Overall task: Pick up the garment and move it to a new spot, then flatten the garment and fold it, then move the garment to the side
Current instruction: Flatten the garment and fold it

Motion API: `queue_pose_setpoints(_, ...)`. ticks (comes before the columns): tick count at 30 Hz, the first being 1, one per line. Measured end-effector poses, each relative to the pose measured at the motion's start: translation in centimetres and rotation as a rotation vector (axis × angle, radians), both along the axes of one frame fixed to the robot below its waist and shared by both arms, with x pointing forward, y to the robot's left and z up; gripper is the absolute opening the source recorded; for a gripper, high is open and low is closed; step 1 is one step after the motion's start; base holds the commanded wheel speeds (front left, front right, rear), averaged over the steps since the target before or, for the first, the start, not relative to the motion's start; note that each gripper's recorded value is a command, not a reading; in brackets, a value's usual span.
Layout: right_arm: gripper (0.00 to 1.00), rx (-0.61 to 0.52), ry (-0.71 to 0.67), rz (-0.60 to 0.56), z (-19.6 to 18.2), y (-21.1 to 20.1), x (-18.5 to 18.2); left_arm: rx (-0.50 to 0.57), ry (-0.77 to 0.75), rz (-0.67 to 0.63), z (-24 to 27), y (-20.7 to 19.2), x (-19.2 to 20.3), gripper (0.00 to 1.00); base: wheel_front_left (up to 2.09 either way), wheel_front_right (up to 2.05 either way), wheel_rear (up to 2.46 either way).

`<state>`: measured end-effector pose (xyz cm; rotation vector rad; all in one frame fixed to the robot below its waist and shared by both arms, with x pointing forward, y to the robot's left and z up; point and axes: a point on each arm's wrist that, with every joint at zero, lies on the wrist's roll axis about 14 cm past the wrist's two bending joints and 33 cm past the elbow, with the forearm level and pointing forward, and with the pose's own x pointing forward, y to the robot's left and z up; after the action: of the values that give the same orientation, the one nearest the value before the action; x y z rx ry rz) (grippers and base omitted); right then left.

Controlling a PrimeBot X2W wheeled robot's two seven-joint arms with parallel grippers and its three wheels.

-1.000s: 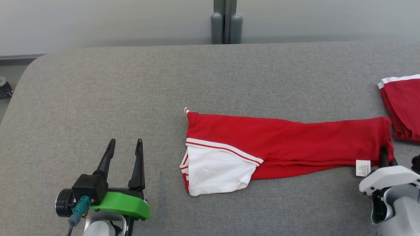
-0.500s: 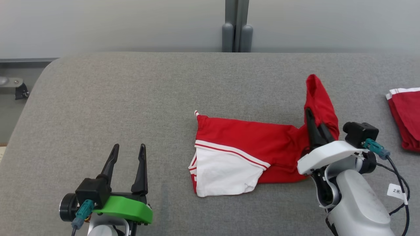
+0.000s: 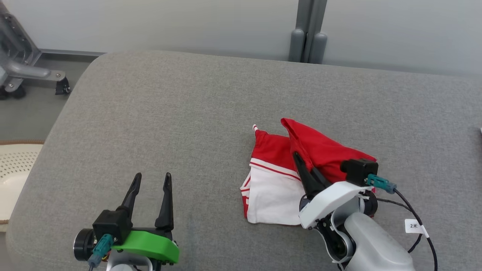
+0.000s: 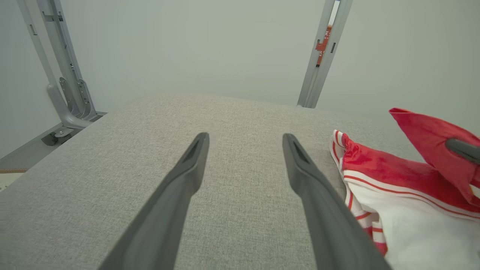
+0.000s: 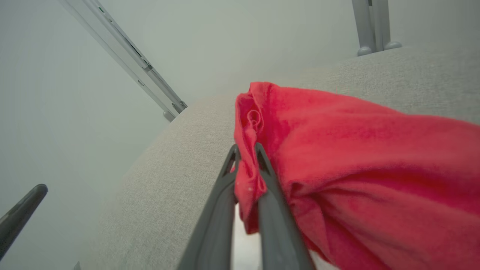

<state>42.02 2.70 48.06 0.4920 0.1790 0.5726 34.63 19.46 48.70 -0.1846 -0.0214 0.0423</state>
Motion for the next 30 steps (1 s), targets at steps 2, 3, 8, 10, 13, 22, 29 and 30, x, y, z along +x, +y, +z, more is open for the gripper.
queue_pose_setpoints(2,0.0,0.0,0.029,0.017,-0.8,0.6,-0.3,0.0,0.003,0.01,-0.1,0.3,-0.2,1.0,0.0,0.0,0.0)
queue_pose_setpoints(3,0.0,0.004,0.04,0.02,-1.0,0.8,-0.3,-0.001,0.005,0.015,-0.1,0.4,-0.4,1.0,0.0,0.0,0.0)
queue_pose_setpoints(8,0.0,0.023,0.074,0.047,-1.6,1.9,-0.5,-0.003,0.013,0.033,-0.3,0.9,-0.8,1.0,0.0,0.0,0.0)
queue_pose_setpoints(10,0.0,0.03,0.084,0.065,-1.7,2.5,-0.8,-0.003,0.017,0.039,-0.5,1.1,-0.9,1.0,0.0,0.0,0.0)
queue_pose_setpoints(13,0.0,0.03,0.092,0.092,-1.9,3.3,-1.3,-0.003,0.021,0.046,-0.6,1.3,-1.1,1.0,0.0,0.0,0.0)
queue_pose_setpoints(22,1.0,0.024,0.149,0.234,-3.1,6.4,-5.2,-0.004,0.022,0.056,-0.6,1.5,-1.3,1.0,0.0,0.0,0.0)
queue_pose_setpoints(29,1.0,0.028,0.012,0.317,0.9,8.5,-5.2,-0.006,0.014,0.034,-0.4,0.9,-0.7,1.0,0.0,0.0,0.0)
queue_pose_setpoints(30,1.0,0.023,-0.014,0.285,1.5,7.8,-4.2,-0.006,0.01,0.03,-0.3,0.8,-0.6,1.0,0.0,0.0,0.0)
